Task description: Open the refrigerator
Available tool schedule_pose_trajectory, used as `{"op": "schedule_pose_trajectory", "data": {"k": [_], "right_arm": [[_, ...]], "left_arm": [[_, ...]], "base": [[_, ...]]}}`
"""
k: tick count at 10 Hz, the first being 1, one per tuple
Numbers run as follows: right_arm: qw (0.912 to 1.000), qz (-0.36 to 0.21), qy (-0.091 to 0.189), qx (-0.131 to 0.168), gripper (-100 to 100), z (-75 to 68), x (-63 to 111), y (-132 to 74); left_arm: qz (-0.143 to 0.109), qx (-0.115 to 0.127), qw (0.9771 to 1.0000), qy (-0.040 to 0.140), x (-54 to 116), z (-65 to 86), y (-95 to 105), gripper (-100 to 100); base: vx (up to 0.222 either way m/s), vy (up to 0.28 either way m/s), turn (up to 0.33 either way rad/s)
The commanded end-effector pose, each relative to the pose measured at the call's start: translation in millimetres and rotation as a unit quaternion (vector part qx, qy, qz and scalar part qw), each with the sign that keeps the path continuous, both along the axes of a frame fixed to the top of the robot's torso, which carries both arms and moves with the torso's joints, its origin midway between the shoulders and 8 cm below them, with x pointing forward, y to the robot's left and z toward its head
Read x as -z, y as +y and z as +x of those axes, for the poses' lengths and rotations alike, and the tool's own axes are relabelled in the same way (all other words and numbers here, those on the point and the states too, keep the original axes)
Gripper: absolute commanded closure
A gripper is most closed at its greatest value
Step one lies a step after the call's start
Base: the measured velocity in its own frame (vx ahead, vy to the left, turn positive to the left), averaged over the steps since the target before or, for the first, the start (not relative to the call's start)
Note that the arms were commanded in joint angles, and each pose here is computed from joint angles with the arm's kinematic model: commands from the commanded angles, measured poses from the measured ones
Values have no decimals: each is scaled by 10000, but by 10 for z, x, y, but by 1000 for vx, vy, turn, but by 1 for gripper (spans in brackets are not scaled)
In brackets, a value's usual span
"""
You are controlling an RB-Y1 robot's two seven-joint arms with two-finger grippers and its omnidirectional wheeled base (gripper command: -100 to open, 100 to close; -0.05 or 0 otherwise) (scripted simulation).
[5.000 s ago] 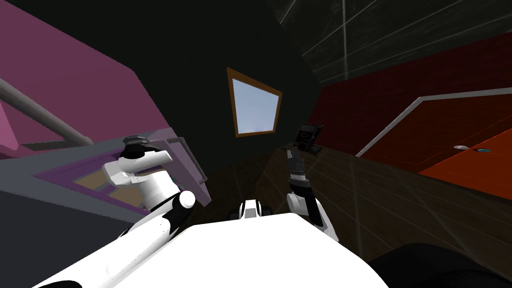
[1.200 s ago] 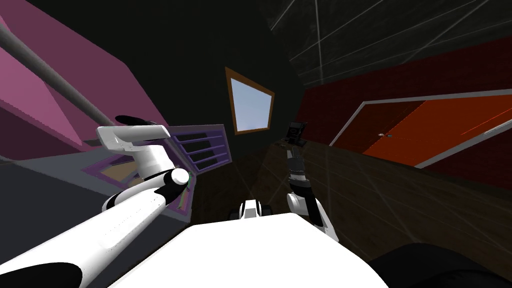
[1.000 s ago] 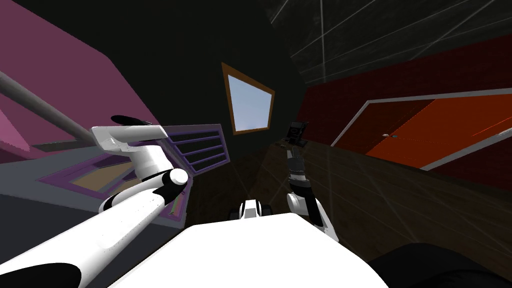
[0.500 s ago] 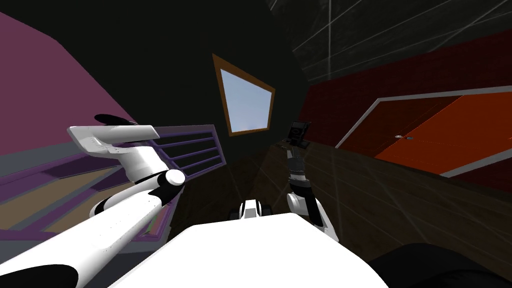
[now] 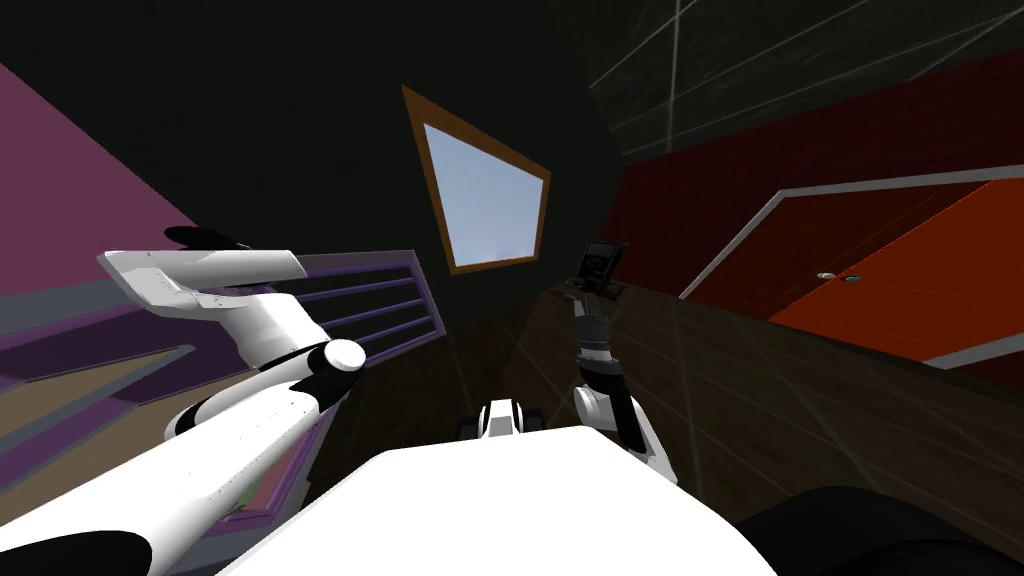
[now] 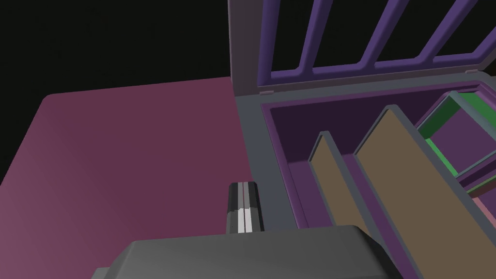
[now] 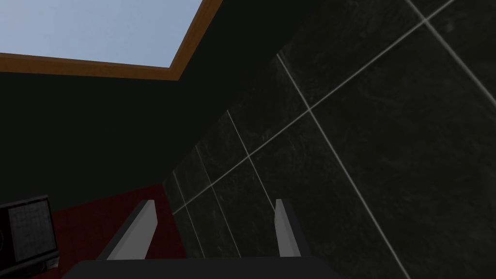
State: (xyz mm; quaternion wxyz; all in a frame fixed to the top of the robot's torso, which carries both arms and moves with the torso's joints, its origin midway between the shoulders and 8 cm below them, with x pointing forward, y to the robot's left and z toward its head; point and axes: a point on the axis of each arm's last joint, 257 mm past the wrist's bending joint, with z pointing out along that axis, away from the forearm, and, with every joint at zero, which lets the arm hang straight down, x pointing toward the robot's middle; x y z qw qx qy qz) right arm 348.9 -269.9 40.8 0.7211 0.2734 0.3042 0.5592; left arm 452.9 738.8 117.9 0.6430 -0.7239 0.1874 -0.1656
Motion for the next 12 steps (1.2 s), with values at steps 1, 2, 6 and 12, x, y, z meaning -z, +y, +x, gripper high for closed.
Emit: {"op": "schedule_pose_trajectory", "data": {"k": [1, 2, 6, 12], "right_arm": [[10000, -1, 0, 0, 0, 0, 0, -1], [10000, -2, 1, 0, 0, 1, 0, -1], [10000, -1, 0, 0, 0, 1, 0, 0], [10000, -2, 0, 0, 0, 1, 0, 0]], "left_arm": [[-113, 219, 9997, -22, 61, 308, -231, -100], [-146, 284, 9995, -32, 74, 397, -306, -100], [-285, 584, 9978, -91, 98, 802, -687, -100], [-409, 933, 9947, -150, 91, 1240, -1186, -100]], "base": [[-100, 135, 88], [-113, 131, 62], [-105, 105, 70], [-102, 127, 69]]}}
